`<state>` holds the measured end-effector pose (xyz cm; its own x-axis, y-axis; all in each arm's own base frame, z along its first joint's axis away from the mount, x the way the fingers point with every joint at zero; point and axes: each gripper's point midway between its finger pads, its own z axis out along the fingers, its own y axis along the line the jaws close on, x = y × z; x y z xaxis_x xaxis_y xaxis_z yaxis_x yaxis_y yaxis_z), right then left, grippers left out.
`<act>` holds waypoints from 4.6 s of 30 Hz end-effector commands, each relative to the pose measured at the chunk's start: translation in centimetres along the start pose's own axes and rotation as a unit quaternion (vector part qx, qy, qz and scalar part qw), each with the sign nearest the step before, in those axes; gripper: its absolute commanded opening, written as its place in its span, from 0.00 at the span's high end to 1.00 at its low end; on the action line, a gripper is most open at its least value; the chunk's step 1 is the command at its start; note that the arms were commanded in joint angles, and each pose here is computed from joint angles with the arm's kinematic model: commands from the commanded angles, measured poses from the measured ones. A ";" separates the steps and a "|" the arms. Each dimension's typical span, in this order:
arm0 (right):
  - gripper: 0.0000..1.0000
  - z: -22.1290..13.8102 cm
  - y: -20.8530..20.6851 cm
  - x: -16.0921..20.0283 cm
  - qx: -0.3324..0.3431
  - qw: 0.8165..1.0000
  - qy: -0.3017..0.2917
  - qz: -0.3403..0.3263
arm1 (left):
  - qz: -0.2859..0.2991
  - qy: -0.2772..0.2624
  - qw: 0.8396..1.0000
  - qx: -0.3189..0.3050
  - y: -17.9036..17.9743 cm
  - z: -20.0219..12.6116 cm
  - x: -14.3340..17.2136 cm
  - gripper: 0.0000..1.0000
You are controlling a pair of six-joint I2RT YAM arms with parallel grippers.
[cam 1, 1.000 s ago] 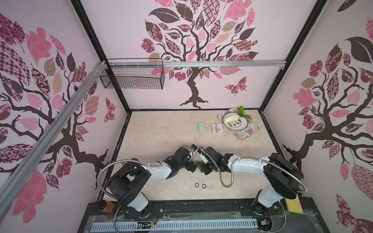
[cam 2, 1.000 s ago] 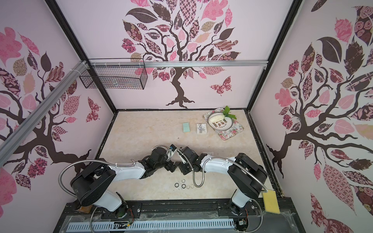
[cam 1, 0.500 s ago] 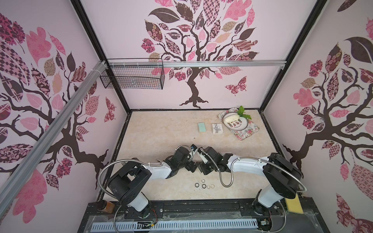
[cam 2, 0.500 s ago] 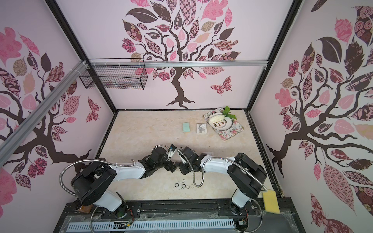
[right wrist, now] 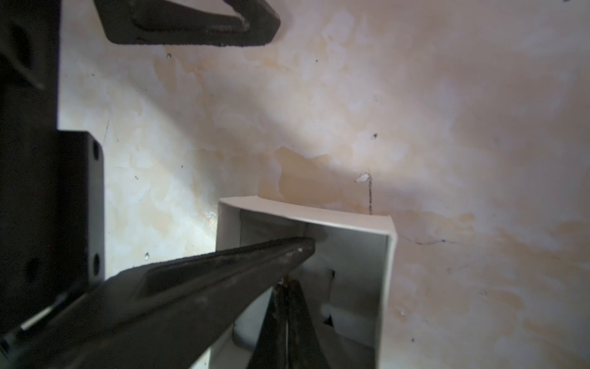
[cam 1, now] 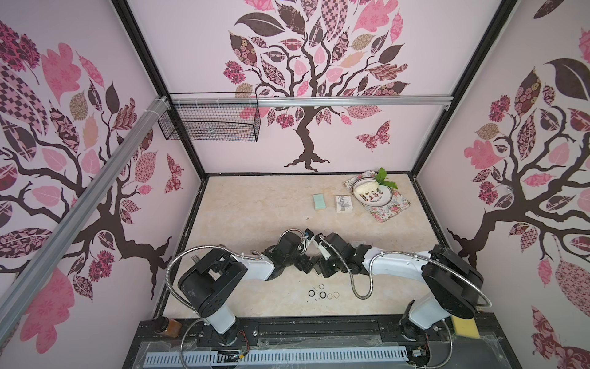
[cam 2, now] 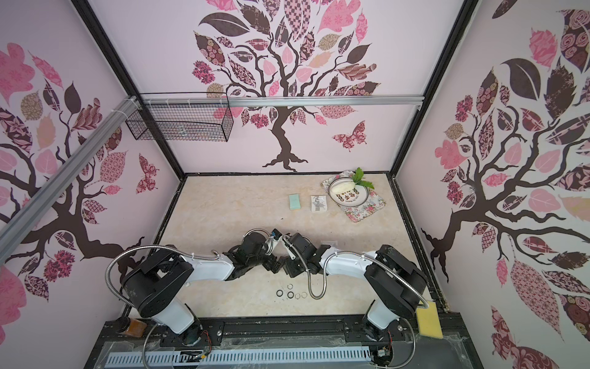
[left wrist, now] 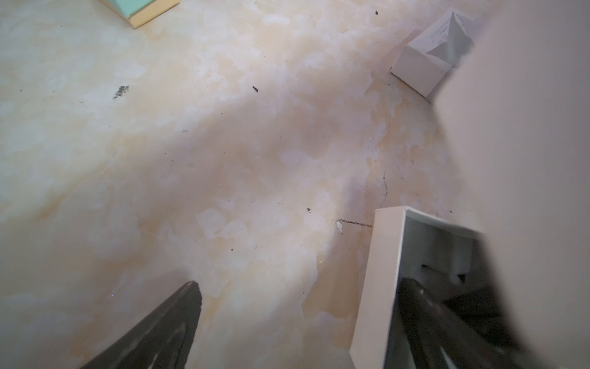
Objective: Take the rings out of the lift-off lid box
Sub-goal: Take out the ring from the jewelry box, then place the ring at the center of the board, then pick up the jewelry box from the center of the board, then place the jewelry box at the center of the board.
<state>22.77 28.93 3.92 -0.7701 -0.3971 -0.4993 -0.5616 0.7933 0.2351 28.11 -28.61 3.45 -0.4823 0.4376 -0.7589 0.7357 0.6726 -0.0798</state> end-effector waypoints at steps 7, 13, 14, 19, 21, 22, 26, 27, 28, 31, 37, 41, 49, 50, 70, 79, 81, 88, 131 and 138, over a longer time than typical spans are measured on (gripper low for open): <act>1.00 -1.6 1.0 -2.0 -0.020 0.998 -0.058 0.004 | 0.011 0.019 1.000 0.017 -0.7 0.6 0.5 0.02; 1.00 -2.2 1.1 -2.2 -0.029 0.997 -0.073 0.006 | 0.010 0.021 1.000 0.018 -0.7 0.6 0.6 0.02; 1.00 -2.3 1.2 -2.3 -0.032 0.996 -0.078 0.006 | 0.010 0.021 1.000 0.019 -0.8 0.7 0.6 0.02; 1.00 -3.2 1.5 -2.7 -0.043 0.994 -0.100 0.007 | 0.010 0.021 1.000 0.019 -0.8 0.7 0.5 0.02; 1.00 -3.4 1.6 -2.8 -0.047 0.993 -0.104 0.007 | 0.010 0.023 1.000 0.019 -0.8 0.7 0.6 0.02; 1.00 -3.5 1.6 -2.8 -0.048 0.993 -0.105 0.007 | 0.010 0.022 1.000 0.019 -0.8 0.7 0.6 0.02; 1.00 -4.0 1.6 -2.7 -0.054 0.993 -0.108 0.010 | 0.010 0.024 0.999 0.020 -0.8 0.8 0.6 0.02; 1.00 -4.3 1.6 -2.6 -0.058 0.992 -0.109 0.010 | 0.010 0.023 1.000 0.019 -0.8 0.7 0.4 0.02; 1.00 -4.8 1.8 -2.6 -0.064 0.991 -0.113 0.013 | 0.011 0.023 1.000 0.019 -0.8 0.7 0.5 0.02; 1.00 -6.5 2.1 -2.0 -0.082 0.989 -0.123 0.013 | 0.015 0.017 1.000 0.017 -0.7 0.5 -0.2 0.02; 1.00 -9.5 1.9 0.4 -0.096 0.987 -0.131 0.008 | 0.036 -0.019 0.999 0.004 -0.5 -0.9 -3.2 0.02; 1.00 -9.6 2.0 2.8 -0.119 0.986 -0.111 0.023 | 0.045 -0.050 0.998 0.001 -0.6 -2.2 -4.8 0.02; 1.00 -6.6 3.2 5.9 -0.177 0.981 -0.053 0.054 | 0.034 -0.091 0.995 -0.033 0.1 -6.4 -5.1 0.02; 1.00 -6.1 3.2 5.9 -0.176 0.982 -0.049 0.057 | 0.032 -0.092 0.995 -0.035 0.1 -6.8 -4.8 0.02; 0.99 -2.4 0.9 7.1 -0.164 0.979 -0.003 0.119 | 0.011 -0.084 0.996 -0.041 0.3 -8.2 -1.9 0.02; 0.73 -3.5 -0.5 6.1 -0.111 0.989 -0.017 0.101 | 0.015 -0.086 0.995 -0.046 0.4 -8.5 -2.1 0.02; 0.68 -4.3 -0.6 5.1 -0.099 0.991 -0.023 0.089 | 0.017 -0.087 0.995 -0.047 0.4 -8.7 -2.3 0.02; 0.01 -8.7 -1.4 -0.8 -0.043 0.995 -0.086 0.014 | 0.021 -0.100 0.992 -0.074 1.2 -10.3 -2.9 0.02; 1.00 -2.3 -10.7 -6.9 0.165 0.973 -0.092 0.136 | 0.016 -0.093 0.992 -0.088 1.7 -10.9 -2.2 0.02; 1.00 0.1 -12.4 -7.3 0.195 0.963 -0.073 0.170 | 0.012 -0.092 0.992 -0.081 1.5 -10.3 -2.4 0.02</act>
<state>34.17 22.04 4.42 -0.8280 -0.1062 -0.5506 -0.1801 0.9802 0.0819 25.12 -21.85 10.68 -0.3888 0.3793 -0.8396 0.6469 0.7613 0.0444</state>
